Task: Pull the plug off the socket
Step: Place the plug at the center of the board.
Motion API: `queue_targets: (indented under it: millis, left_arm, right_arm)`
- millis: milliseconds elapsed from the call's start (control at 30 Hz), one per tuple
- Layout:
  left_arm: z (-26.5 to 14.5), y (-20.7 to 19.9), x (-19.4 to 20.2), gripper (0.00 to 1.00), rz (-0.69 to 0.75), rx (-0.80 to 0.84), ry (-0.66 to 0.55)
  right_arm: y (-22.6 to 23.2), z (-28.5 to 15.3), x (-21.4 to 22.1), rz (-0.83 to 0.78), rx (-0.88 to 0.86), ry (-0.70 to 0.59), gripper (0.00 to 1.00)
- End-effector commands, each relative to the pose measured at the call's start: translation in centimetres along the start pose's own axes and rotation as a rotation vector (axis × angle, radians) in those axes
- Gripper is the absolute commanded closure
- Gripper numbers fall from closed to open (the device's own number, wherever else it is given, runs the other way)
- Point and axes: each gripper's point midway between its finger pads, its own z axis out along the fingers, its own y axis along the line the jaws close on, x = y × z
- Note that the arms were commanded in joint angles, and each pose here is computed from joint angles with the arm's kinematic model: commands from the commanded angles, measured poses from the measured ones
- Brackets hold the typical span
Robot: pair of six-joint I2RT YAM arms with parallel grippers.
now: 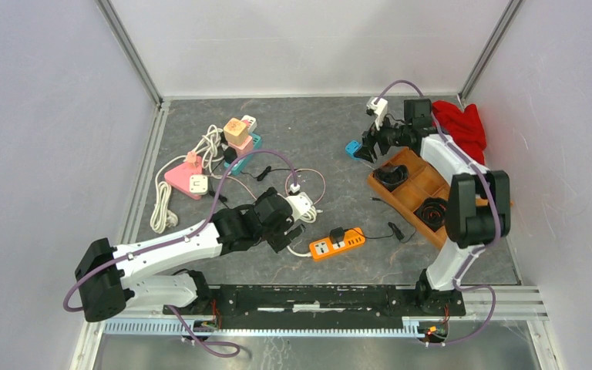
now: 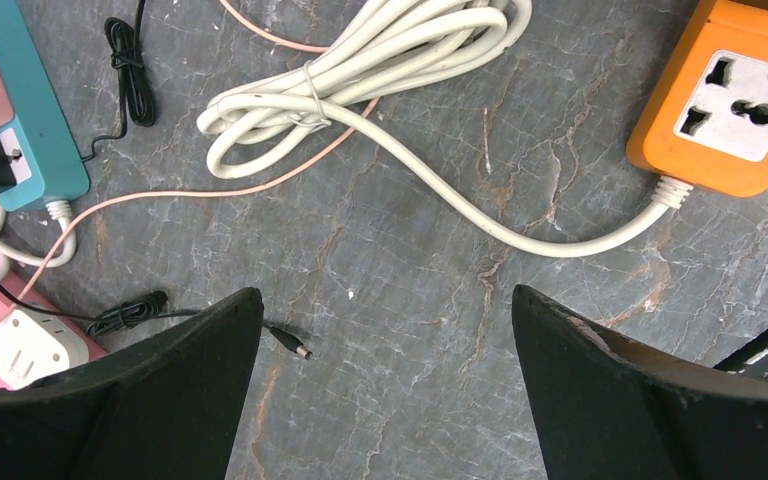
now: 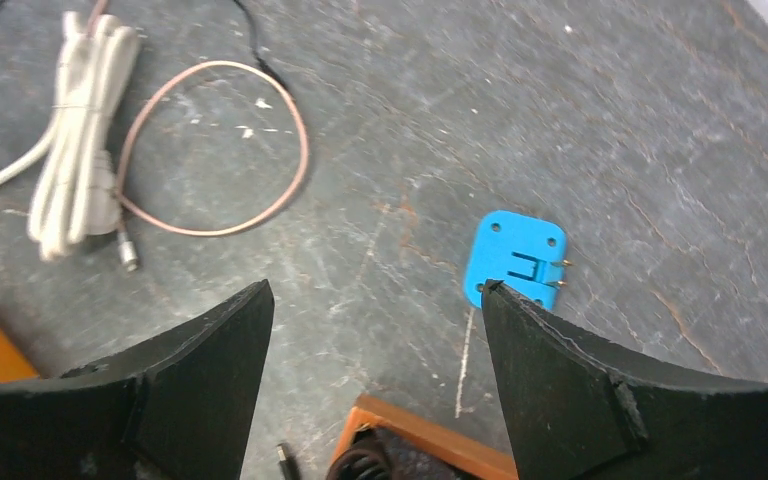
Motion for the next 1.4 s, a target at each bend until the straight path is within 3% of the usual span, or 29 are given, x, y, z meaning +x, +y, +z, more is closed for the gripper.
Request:
queue_targets:
  millis: [0, 500, 733, 900, 1033, 1167, 1367]
  left_arm:
    - [-0.8, 1.2, -1.8, 0.0, 0.024, -0.037, -0.068]
    - [-1.0, 2.1, -1.8, 0.0, 0.021, -0.081, -0.072]
    - [-1.1, 2.5, -1.7, 0.0, 0.022, -0.103, -0.067]
    - [-1.1, 2.7, -1.7, 0.0, 0.022, -0.116, -0.072]
    - [-1.6, 3.1, -2.2, 0.0, 0.0, -0.128, -0.107]
    - [-3.4, 3.9, -4.0, 0.0, -0.067, -0.136, -0.211]
    - [-7.6, 2.1, -9.0, 0.0, -0.276, 0.051, -0.534]
  right_arm:
    - [4.0, -2.7, -3.8, -0.132, -0.084, -0.135, 0.18]
    - [16.0, -8.0, -5.8, -0.468, -0.285, -0.33, 0.17]
    - [21.2, -9.1, -3.4, -0.702, -0.453, -0.384, 0.09]
    - [24.0, -9.6, -1.5, -0.782, -0.549, -0.417, 0.03]
    - [24.9, -9.0, 0.3, -0.782, -0.596, -0.373, 0.02]
    - [25.4, -7.9, 2.3, -0.761, -0.625, -0.302, 0.03]
    - [25.5, -5.8, 3.3, -0.754, -0.597, -0.212, 0.04]
